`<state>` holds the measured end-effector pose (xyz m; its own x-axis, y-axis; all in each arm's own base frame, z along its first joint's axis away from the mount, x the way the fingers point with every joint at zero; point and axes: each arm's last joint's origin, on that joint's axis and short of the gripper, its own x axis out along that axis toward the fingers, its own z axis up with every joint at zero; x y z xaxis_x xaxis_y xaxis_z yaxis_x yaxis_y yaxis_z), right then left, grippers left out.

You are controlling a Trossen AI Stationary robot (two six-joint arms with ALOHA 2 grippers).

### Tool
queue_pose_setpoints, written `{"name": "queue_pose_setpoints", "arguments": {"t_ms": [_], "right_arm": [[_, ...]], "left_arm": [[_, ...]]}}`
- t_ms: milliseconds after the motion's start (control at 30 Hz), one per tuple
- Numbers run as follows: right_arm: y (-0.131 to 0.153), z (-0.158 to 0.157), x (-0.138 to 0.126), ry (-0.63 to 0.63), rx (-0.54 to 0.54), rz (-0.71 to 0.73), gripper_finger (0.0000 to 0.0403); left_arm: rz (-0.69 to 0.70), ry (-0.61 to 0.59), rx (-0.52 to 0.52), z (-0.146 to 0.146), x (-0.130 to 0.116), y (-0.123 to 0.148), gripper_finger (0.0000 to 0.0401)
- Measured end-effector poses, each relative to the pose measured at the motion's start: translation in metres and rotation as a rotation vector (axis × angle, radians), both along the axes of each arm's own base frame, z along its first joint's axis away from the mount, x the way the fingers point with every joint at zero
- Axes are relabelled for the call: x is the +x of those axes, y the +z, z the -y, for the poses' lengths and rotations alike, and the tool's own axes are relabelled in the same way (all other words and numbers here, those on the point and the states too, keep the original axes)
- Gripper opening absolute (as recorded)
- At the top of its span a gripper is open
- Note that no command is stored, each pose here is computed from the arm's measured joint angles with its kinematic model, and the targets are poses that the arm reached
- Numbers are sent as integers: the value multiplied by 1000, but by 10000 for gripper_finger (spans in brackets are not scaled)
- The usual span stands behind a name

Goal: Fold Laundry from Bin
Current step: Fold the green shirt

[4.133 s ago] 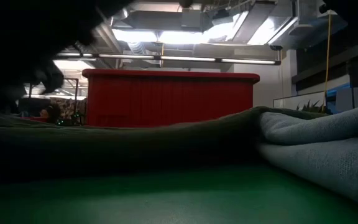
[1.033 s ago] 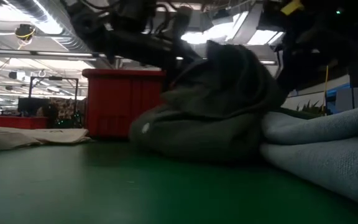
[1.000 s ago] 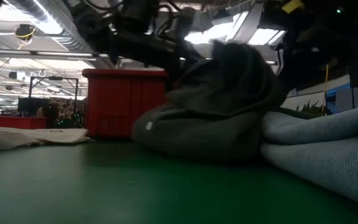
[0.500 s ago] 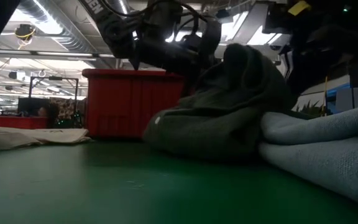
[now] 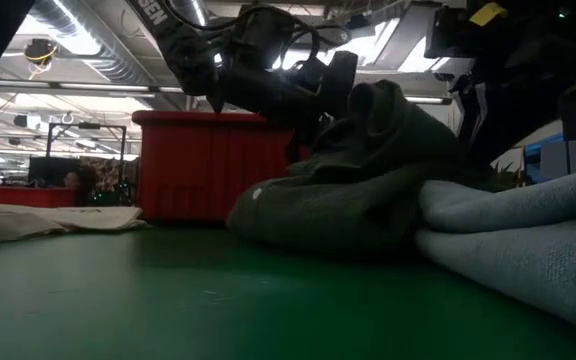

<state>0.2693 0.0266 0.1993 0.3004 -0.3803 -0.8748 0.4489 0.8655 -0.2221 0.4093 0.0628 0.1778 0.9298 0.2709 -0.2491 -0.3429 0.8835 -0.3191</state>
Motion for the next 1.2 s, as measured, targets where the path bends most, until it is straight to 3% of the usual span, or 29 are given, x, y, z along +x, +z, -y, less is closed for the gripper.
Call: {"name": "queue_pose_setpoints", "arguments": {"t_ms": [200, 400, 567, 900, 1033, 1200], "right_arm": [[20, -2, 3, 33, 61, -47, 211], [43, -5, 9, 47, 107, -35, 218], [59, -6, 18, 53, 116, 48, 218], [53, -11, 57, 203, 28, 258, 218], [35, -12, 70, 247, -14, 214, 218], [22, -15, 70, 213, -176, 132, 218]], "left_arm": [[43, -10, 21, -14, -6, 19, 174], [72, -151, -24, -17, -8, 24, 171], [73, -187, -37, -23, -9, 24, 162], [49, -149, -50, -43, -15, 22, 155], [32, -151, -57, -42, -15, 20, 155], [-41, -140, -74, -43, -17, 13, 155]]}}
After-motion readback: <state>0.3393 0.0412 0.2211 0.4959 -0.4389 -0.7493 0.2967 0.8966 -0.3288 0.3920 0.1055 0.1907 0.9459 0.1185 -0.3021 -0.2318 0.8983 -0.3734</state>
